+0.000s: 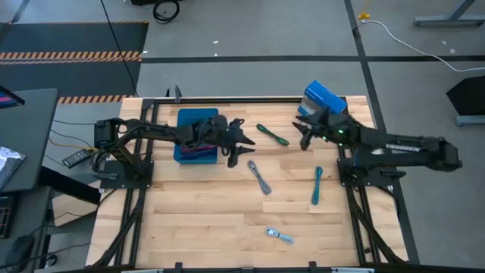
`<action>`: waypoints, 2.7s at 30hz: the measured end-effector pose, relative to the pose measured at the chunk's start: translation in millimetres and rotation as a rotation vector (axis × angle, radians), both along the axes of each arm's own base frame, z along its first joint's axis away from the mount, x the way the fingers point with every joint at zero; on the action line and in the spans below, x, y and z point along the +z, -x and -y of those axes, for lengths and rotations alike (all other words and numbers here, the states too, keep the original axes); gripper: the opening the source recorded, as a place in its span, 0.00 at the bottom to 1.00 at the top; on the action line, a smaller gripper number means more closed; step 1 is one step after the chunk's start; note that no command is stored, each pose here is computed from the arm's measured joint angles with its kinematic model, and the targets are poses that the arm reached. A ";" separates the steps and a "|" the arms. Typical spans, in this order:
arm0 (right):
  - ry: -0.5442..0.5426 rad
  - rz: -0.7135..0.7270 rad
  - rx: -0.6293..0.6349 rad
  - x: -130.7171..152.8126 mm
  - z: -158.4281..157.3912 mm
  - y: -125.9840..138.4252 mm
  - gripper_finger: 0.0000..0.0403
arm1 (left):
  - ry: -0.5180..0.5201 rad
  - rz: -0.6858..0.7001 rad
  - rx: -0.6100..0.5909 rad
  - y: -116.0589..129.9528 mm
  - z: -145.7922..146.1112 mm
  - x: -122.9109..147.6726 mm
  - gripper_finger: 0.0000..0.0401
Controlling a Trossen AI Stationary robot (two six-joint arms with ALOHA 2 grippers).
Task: Pick and place USB-C Cables
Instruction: Put the black green charger cable into the blue bin
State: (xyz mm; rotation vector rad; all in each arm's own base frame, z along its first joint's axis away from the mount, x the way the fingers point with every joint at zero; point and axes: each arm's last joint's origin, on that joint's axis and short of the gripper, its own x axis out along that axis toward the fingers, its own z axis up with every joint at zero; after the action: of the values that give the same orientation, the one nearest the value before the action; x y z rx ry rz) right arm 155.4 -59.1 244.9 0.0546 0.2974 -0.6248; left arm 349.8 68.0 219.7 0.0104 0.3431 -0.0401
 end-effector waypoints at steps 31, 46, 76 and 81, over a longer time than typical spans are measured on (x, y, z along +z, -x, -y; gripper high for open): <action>-0.434 -0.726 -0.028 -112.5 55.6 -103.6 0.34 | -0.162 -0.043 0.036 24.5 79.5 -39.2 0.33; -0.274 -0.746 0.002 -107.1 60.8 -108.6 0.05 | -0.086 -0.047 0.092 24.6 78.8 -39.4 0.33; 0.000 -0.107 0.442 47.0 67.1 -198.5 0.05 | 0.006 -0.163 0.107 30.0 87.5 -49.8 0.33; -0.006 -0.100 0.449 47.3 66.1 -198.9 0.05 | 0.006 -0.163 0.107 30.0 87.6 -49.7 0.33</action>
State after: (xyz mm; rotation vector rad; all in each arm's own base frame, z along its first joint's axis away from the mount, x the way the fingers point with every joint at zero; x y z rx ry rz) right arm 354.3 -125.2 292.2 -0.0376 0.3944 -0.1806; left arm 319.8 -19.6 169.9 -0.0174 0.5056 0.0640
